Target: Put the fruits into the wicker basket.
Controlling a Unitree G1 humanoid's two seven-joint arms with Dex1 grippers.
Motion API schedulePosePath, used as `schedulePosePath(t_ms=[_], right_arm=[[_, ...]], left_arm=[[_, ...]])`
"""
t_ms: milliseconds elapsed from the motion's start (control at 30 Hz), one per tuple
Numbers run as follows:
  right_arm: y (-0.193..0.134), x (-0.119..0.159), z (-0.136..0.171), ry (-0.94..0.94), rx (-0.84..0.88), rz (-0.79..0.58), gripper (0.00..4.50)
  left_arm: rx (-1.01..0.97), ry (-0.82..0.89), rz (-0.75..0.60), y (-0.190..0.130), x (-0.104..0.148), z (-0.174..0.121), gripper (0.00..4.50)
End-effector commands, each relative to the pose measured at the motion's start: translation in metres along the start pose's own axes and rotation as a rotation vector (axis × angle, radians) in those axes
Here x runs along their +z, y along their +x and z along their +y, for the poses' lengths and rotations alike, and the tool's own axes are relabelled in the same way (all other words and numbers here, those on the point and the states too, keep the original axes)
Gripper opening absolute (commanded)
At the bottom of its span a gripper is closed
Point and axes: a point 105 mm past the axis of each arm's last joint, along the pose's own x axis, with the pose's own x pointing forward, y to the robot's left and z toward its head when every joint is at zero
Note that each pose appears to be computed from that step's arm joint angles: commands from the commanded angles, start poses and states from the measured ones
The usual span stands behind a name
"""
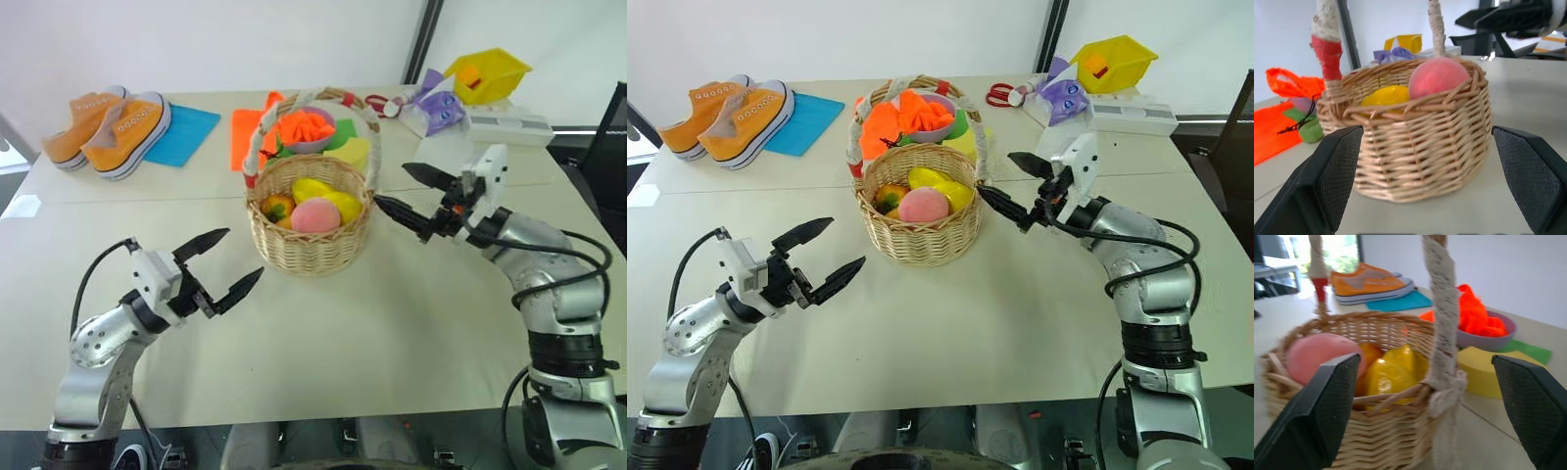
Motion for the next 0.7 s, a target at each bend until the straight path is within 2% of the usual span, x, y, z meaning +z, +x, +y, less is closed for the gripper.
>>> schedulePosePath(t_ms=[33, 100, 233, 333, 567, 700], right_arm=[[0.017, 0.018, -0.004, -0.001, -0.055, -0.098, 4.46], [0.025, 0.017, 0.013, 0.033, 0.034, -0.121, 4.46], [0.037, 0.008, 0.012, 0.062, 0.006, -0.119, 4.46], [0.044, 0.012, 0.000, 0.086, -0.066, -0.158, 3.58], [0.033, 0.006, -0.012, 0.058, -0.141, -0.150, 0.01], [-0.006, 0.017, -0.058, -0.007, -0.347, -0.179, 0.01]], left_arm=[[-0.032, 0.003, -0.024, 0.004, 0.005, -0.004, 4.50], [-0.035, 0.002, -0.023, 0.005, 0.005, -0.004, 4.50], [-0.038, 0.004, -0.018, 0.005, 0.003, -0.005, 4.50], [-0.034, -0.001, -0.019, 0.003, 0.004, -0.006, 4.50], [-0.033, -0.003, -0.033, 0.007, 0.004, -0.008, 4.50], [-0.043, -0.011, -0.042, 0.011, 0.003, -0.009, 4.50]])
